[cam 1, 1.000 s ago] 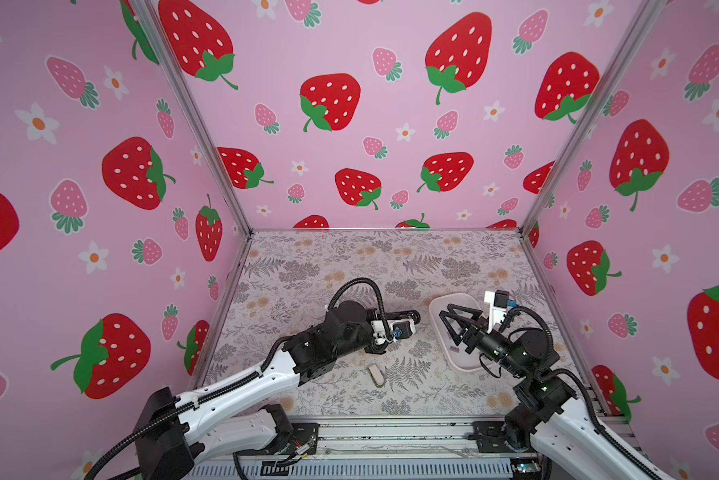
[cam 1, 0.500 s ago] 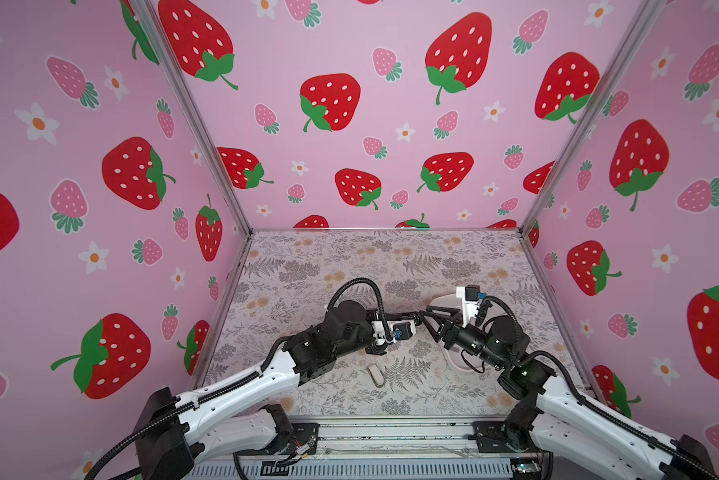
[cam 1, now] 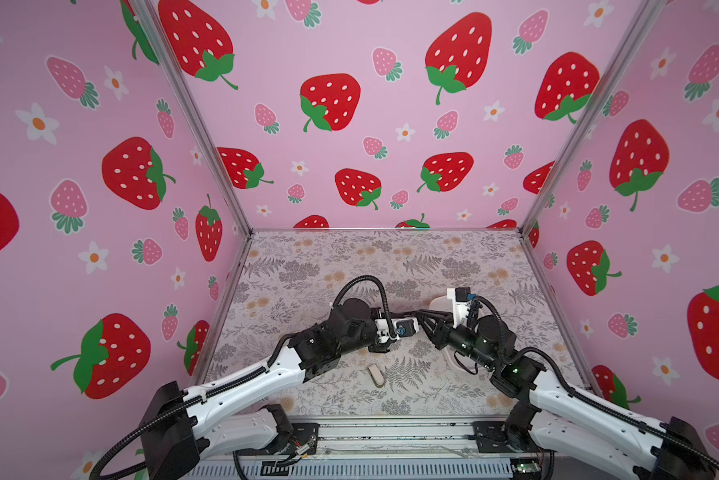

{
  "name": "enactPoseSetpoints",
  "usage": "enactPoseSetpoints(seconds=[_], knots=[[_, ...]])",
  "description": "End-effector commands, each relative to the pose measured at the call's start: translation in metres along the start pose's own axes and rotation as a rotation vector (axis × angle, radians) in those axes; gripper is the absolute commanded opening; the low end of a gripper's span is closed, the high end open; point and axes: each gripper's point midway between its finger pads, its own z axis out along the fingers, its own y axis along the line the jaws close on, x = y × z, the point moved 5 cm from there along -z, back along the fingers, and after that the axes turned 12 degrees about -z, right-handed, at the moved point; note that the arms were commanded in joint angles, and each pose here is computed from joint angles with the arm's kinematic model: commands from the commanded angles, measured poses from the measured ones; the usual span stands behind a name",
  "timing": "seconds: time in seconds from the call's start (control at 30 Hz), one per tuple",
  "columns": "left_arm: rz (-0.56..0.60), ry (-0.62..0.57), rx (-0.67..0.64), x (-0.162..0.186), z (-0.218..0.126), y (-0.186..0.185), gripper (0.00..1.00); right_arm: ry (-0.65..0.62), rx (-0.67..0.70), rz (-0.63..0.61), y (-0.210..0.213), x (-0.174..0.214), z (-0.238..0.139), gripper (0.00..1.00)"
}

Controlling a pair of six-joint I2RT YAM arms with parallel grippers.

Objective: Load the staples into the stapler

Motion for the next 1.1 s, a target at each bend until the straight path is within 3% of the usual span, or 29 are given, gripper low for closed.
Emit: enactPoseSetpoints(seconds=[0.0,0.27,0.5,0.73,1.07], knots=[[0.024,-0.183,-0.075,-0.052,-0.015,0.024,0.0,-0.014,0.035,0.012,-0.003,-0.005,0.002,0.24],[0.006,-0.204,-0.08,-0.055,-0.02,0.027,0.0,-0.011,0.008,0.021,-0.002,0.002,0.004,0.31],[0.014,-0.243,-0.061,-0.057,-0.022,0.025,0.0,-0.017,0.016,0.028,-0.004,0.004,0.003,0.14],[-0.023,-0.257,-0.08,-0.055,-0.03,0.035,0.0,-0.034,0.127,0.044,-0.025,0.014,-0.003,0.02],[-0.058,-0.325,-0.1,-0.048,-0.057,0.045,0.0,-0.021,0.222,0.113,-0.062,0.033,-0.011,0.0]])
